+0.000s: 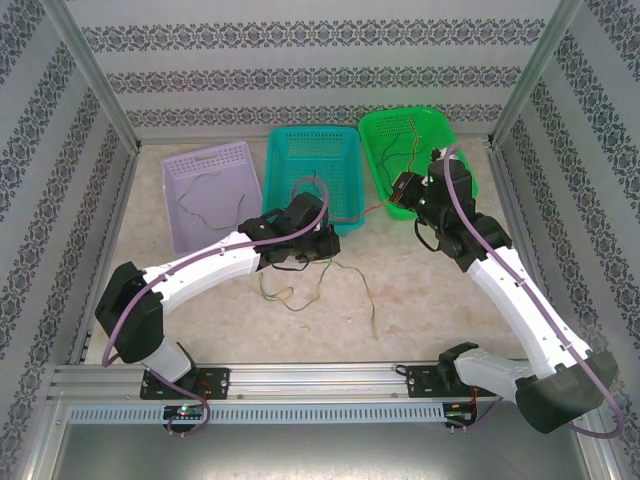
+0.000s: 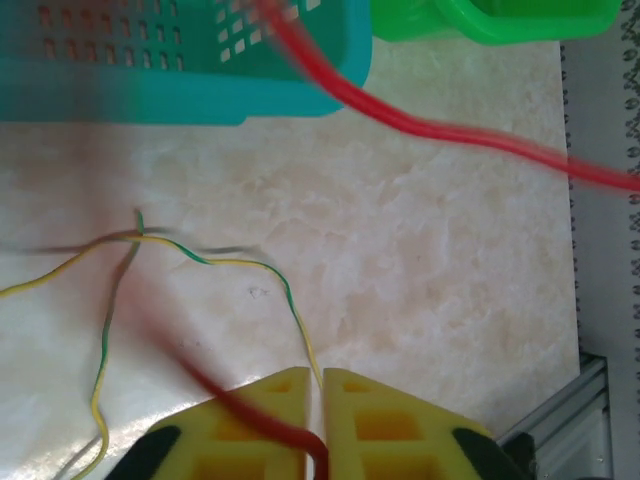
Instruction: Untangle the cables
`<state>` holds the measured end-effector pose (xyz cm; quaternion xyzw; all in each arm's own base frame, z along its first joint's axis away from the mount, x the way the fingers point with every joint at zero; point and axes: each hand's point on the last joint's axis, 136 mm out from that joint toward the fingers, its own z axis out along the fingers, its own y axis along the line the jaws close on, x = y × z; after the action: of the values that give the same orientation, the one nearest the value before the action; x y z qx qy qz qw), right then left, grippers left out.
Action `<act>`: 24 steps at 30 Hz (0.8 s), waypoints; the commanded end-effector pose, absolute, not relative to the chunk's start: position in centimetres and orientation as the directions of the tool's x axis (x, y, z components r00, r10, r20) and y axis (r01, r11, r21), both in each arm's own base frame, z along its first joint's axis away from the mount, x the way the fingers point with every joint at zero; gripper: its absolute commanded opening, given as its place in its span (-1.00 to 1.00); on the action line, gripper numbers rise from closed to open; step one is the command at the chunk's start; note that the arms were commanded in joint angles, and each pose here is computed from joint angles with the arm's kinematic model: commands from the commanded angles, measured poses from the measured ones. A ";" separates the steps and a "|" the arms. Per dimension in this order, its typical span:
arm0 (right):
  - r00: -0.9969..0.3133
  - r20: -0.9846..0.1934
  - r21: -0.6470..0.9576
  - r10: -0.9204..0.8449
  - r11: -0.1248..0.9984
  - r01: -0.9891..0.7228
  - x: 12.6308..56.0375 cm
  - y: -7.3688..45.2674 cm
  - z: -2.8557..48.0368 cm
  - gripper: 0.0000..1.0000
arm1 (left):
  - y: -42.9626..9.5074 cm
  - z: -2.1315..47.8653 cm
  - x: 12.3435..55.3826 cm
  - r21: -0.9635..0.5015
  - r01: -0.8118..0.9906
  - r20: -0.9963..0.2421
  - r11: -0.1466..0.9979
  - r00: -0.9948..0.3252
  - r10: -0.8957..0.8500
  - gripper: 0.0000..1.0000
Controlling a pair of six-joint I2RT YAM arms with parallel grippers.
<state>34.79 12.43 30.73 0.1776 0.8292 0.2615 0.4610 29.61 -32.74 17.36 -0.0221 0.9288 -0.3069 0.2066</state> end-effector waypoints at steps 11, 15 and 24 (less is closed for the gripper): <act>-0.384 -0.830 0.445 0.404 0.895 -0.021 39.5 7.2 35.6 -1.00 | -31.8 16.4 21.8 -0.530 0.411 -0.364 0.742 -0.900 0.238 -1.00; -0.379 -0.888 0.338 0.260 0.928 -0.157 42.6 7.7 37.0 -1.00 | -31.9 15.4 17.2 -0.479 0.585 -0.335 0.654 -0.811 0.480 -1.00; -0.349 -0.911 0.302 0.222 0.933 -0.195 47.1 5.2 38.3 -1.00 | -30.6 11.9 12.1 -0.296 0.786 -0.241 0.543 -0.612 0.753 -1.00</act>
<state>43.68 8.81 30.61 0.0172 0.8687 0.2210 0.4430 18.22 -35.37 17.30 0.3607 0.8693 -0.2840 0.1833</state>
